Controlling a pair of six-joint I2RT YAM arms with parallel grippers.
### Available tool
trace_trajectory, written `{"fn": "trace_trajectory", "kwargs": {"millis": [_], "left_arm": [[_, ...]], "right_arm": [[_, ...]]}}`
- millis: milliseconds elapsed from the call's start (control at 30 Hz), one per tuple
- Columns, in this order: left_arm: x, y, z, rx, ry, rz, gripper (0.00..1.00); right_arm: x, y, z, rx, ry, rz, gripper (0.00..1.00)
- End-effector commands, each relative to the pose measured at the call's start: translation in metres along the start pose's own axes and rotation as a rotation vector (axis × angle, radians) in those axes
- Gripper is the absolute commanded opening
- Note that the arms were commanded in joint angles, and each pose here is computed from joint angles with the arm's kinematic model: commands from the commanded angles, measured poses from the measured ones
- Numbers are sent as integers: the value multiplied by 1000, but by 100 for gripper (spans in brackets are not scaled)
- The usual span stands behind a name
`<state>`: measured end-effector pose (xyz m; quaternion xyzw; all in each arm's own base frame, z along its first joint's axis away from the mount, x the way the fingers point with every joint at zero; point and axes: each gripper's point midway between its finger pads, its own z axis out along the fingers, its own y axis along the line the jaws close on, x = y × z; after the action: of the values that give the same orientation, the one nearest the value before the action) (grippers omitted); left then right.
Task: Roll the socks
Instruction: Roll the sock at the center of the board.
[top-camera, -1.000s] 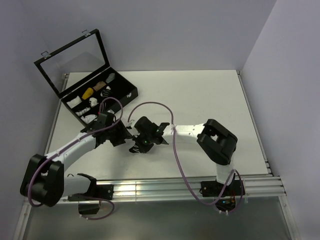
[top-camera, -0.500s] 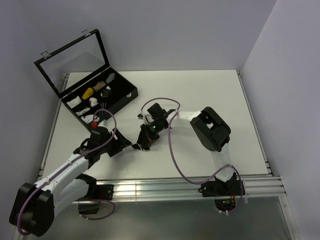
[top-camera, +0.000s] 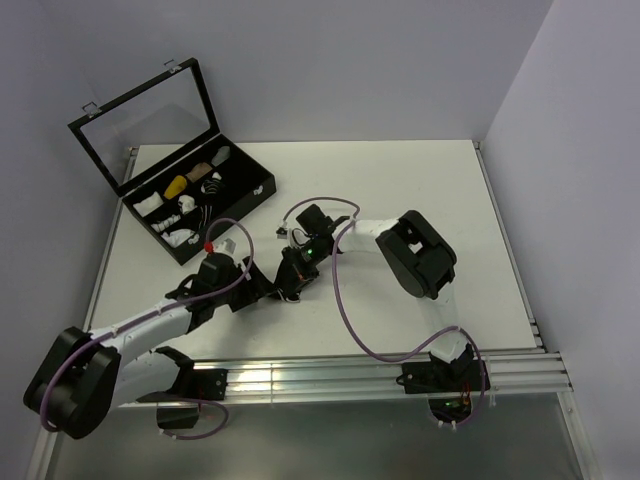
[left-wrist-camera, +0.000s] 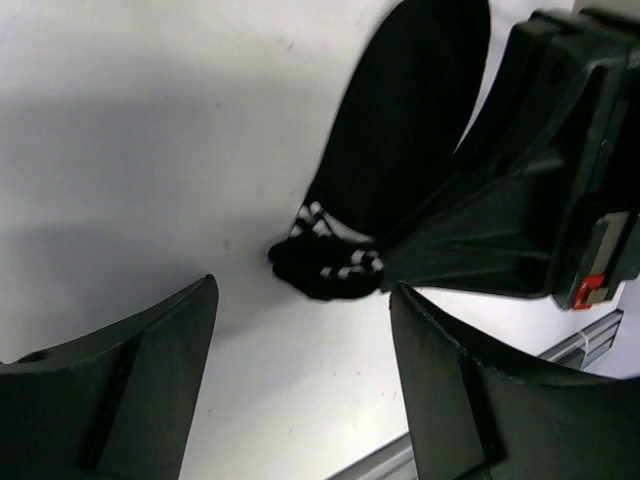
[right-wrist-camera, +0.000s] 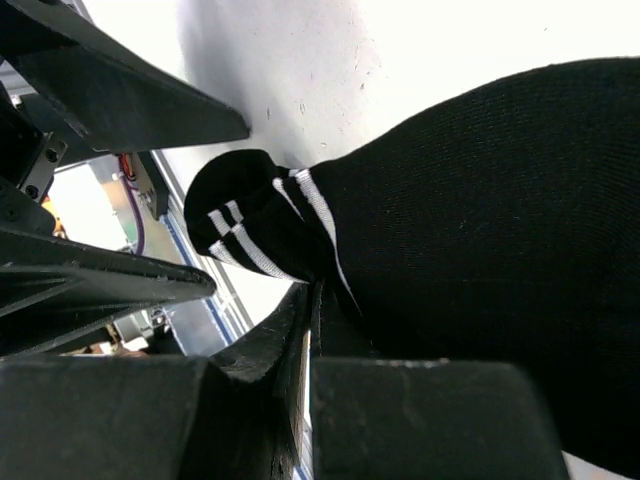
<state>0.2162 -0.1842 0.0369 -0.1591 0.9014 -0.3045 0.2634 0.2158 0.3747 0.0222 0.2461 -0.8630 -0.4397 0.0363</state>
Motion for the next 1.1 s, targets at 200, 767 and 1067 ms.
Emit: {"fn": "trace_trajectory", "kwargs": {"millis": [200, 767, 1067], "left_arm": [[-14, -9, 17, -5, -45, 40, 69], [-2, 2, 31, -115, 59, 31, 3], [-2, -4, 27, -162, 120, 37, 0]], "right_arm": [[-1, -11, 4, 28, 9, 20, 0], [-18, 8, -19, 103, -189, -248, 7], [-8, 15, -22, 195, -289, -453, 31]]}}
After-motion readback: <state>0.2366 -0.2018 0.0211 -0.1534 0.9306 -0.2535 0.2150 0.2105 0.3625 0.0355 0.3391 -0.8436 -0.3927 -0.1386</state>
